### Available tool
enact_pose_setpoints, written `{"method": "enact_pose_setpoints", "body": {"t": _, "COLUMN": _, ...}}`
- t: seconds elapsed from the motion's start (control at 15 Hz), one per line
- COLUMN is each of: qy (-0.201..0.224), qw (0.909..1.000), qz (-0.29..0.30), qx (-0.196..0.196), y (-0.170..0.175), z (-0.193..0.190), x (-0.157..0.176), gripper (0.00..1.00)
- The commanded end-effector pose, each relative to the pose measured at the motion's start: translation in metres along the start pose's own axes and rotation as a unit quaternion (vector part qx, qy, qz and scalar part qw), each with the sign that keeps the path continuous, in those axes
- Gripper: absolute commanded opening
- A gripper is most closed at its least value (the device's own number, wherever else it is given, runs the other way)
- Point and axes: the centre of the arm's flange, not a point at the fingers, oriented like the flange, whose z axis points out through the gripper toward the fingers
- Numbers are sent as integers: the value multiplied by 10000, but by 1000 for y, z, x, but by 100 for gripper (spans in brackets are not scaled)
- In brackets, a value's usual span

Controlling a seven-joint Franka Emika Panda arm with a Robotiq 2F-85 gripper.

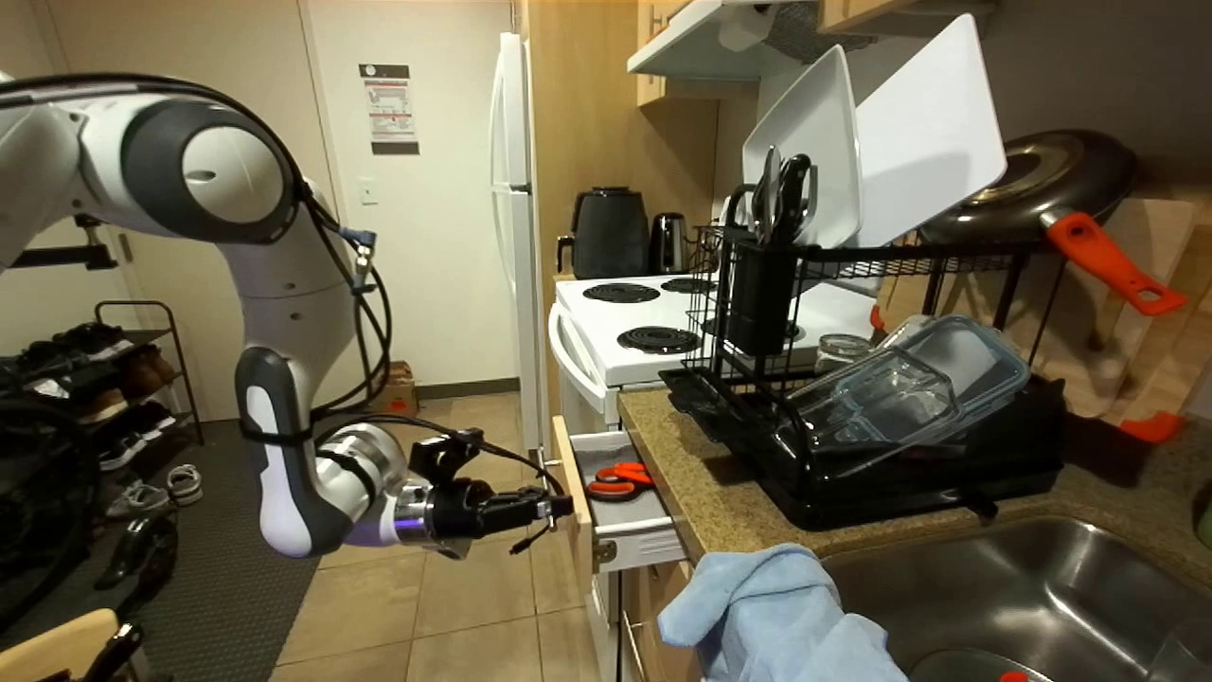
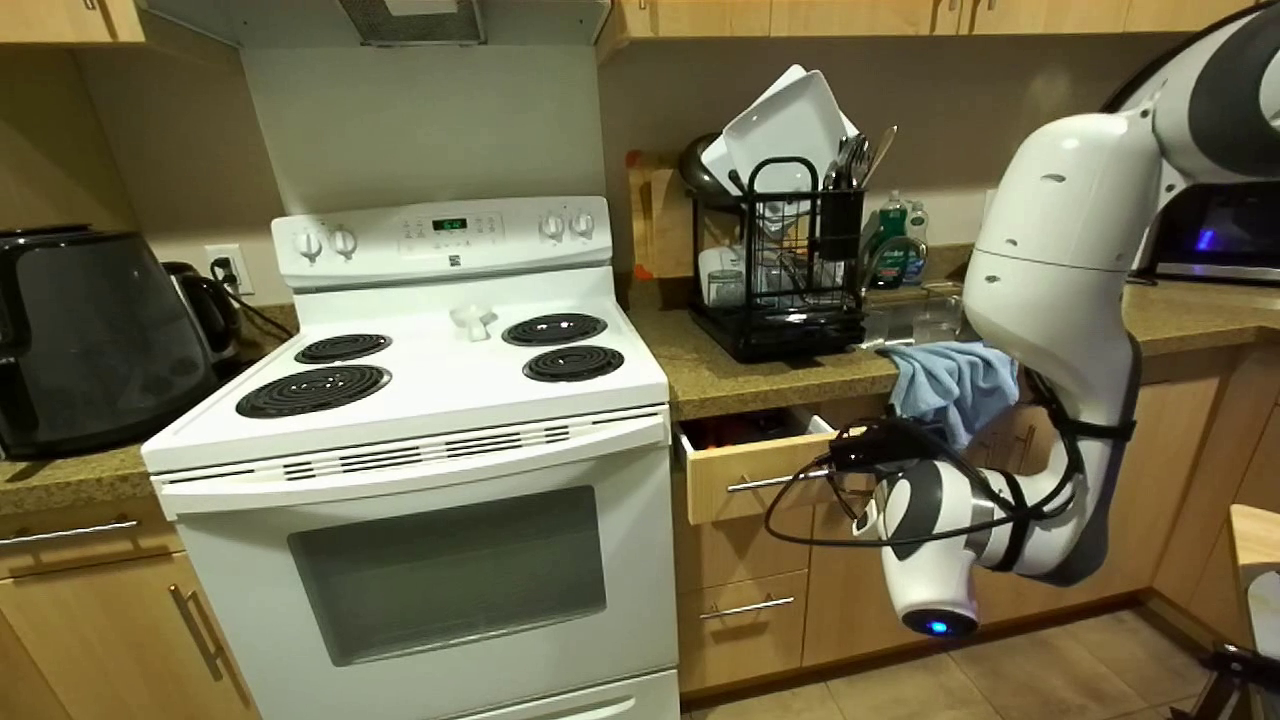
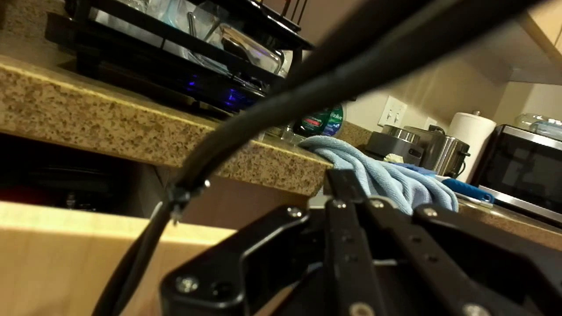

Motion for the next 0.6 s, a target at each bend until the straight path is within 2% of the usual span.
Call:
{"method": "enact_pose_setpoints", "body": {"t": 0.0, "qy": -24, "qw": 9999, "qz": -76, "qx": 61, "y": 11, "z": -27, "x": 9, "gripper": 0}}
{"method": "enact_pose_setpoints", "body": {"t": 0.13, "qy": 95, "qw": 9997, "qz": 39, "qx": -232, "y": 15, "z": -35, "x": 11, "gripper": 0}}
{"method": "enact_pose_setpoints", "body": {"t": 0.27, "qy": 213, "qw": 9970, "qz": 230, "qx": -706, "y": 17, "z": -40, "x": 9, "gripper": 0}}
{"method": "enact_pose_setpoints", "body": {"t": 0.53, "qy": 416, "qw": 9857, "qz": 643, "qx": -1502, "y": 24, "z": -42, "x": 3, "gripper": 0}}
